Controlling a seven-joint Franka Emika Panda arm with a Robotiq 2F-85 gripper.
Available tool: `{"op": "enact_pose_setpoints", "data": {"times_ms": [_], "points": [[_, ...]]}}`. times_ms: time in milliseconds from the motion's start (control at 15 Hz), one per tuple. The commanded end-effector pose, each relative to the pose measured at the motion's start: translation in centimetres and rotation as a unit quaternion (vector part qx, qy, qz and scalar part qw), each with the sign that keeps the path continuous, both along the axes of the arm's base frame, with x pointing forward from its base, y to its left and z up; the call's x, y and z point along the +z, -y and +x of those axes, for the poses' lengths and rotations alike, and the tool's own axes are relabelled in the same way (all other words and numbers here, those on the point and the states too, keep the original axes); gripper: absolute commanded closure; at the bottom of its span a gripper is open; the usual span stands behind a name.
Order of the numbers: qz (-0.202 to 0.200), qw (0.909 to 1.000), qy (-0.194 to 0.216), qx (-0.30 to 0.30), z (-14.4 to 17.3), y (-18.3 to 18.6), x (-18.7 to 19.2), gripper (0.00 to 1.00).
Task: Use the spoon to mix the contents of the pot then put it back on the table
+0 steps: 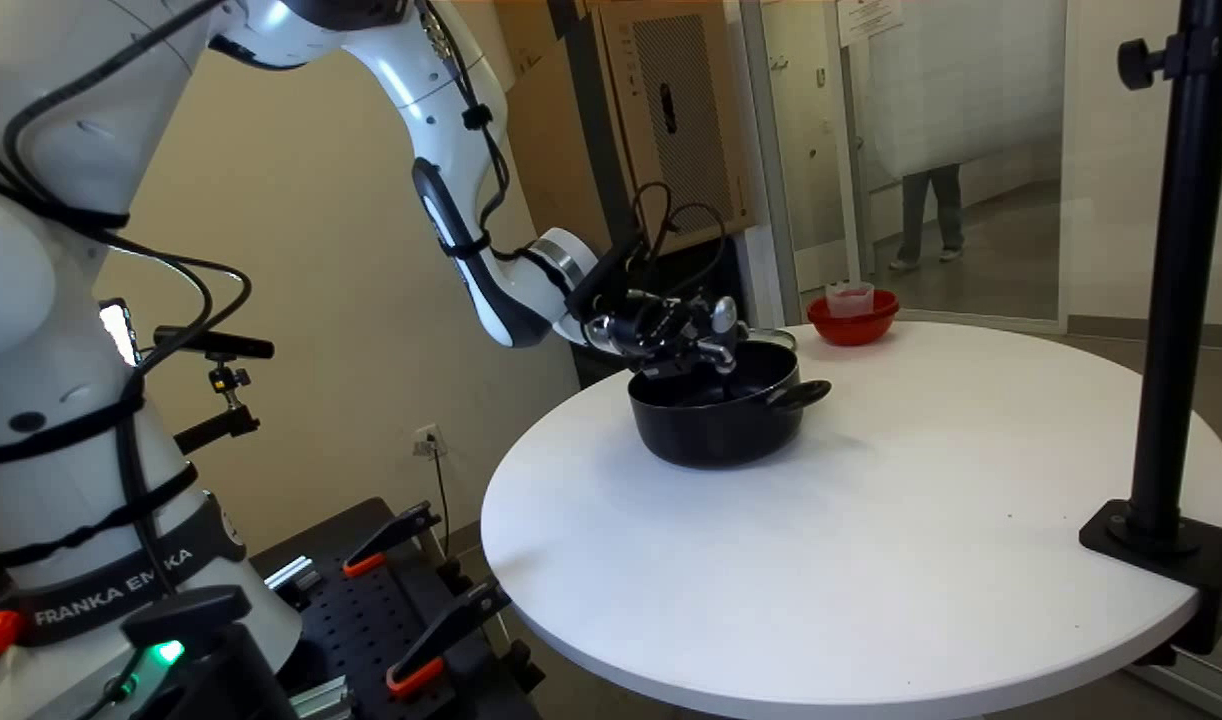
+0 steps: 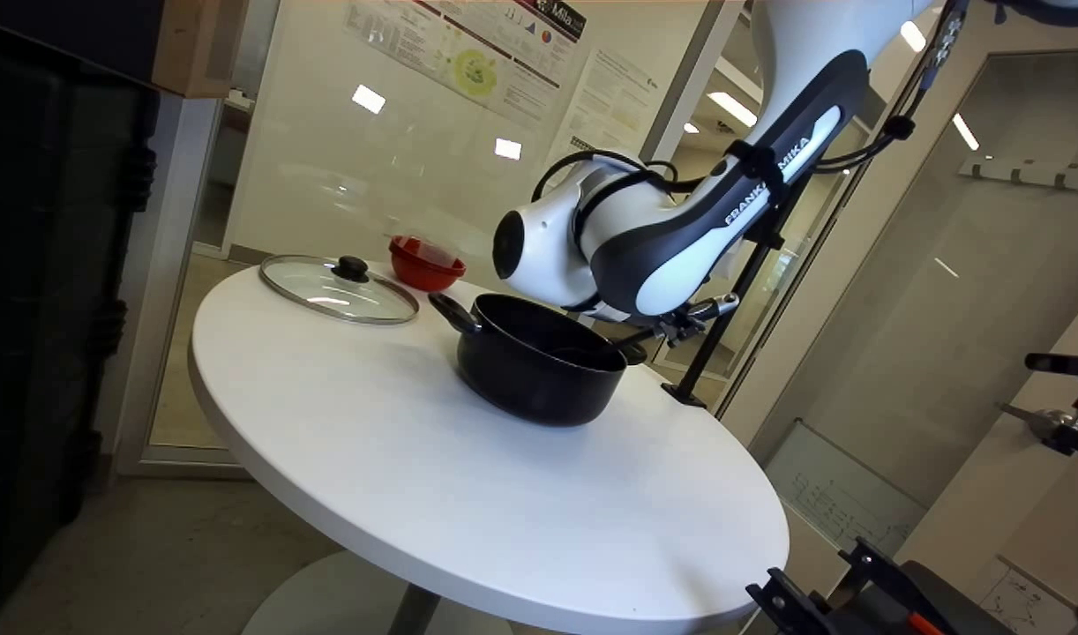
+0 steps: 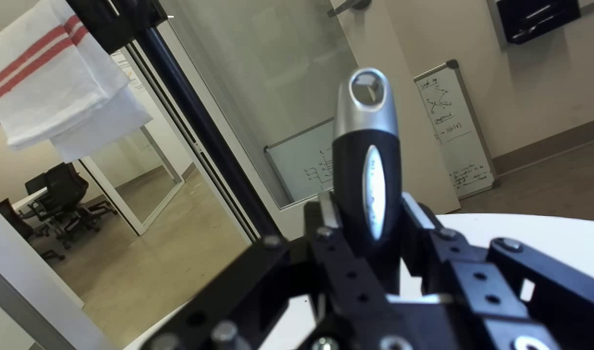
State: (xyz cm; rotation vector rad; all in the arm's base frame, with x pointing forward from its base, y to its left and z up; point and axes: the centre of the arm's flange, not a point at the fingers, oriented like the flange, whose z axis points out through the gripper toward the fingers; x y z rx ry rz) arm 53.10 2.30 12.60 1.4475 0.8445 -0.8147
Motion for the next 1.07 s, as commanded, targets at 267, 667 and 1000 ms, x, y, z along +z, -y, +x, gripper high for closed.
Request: {"op": "enact_pose_setpoints", "data": {"times_ms": [267, 667, 1000], "points": [[0.013, 0.9991, -0.024, 0.032, -2.0, -3.0, 0.3, 0.92], [0.033, 0.9983, 0.002, 0.049, -0.3, -7.4, 1.4, 0.92], [0.035, 0.9983, 0.029, 0.037, 2.3, -7.2, 2.3, 0.92]]}}
